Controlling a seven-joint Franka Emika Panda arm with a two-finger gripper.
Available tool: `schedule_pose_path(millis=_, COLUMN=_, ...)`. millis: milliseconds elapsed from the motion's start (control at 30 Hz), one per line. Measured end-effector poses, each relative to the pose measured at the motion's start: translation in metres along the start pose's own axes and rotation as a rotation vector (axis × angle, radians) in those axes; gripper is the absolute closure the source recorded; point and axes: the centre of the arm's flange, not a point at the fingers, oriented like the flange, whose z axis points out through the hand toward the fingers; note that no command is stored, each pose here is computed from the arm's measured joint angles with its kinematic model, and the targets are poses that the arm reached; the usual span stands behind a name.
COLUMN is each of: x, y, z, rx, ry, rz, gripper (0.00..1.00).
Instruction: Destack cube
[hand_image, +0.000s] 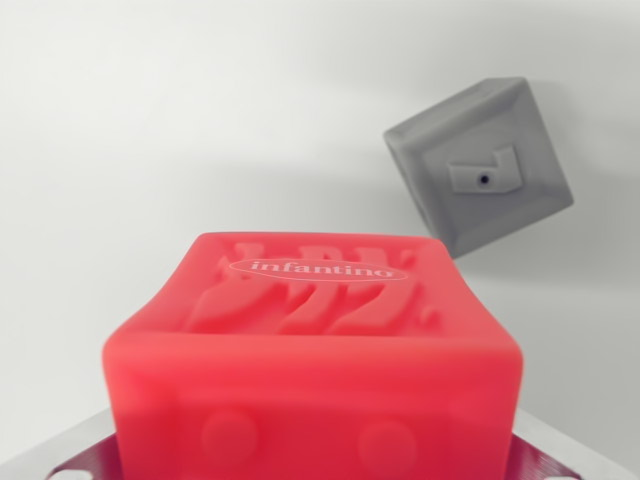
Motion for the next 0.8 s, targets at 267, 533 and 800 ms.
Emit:
schedule_pose_path(millis=267, x=-0.008, y=-0.004, z=0.007, rx=-0.0001, ry=0.0001, rz=0.063, gripper=1.0)
schedule_pose_path(millis=533, x=-0.017, y=-0.008, z=0.014, rx=-0.0006, ry=-0.0004, rz=0.123, gripper=1.0)
schedule_pose_path(millis=800, x=-0.025, y=-0.012, z=0.021, rx=0.0, ry=0.0006, rz=0.185, gripper=1.0)
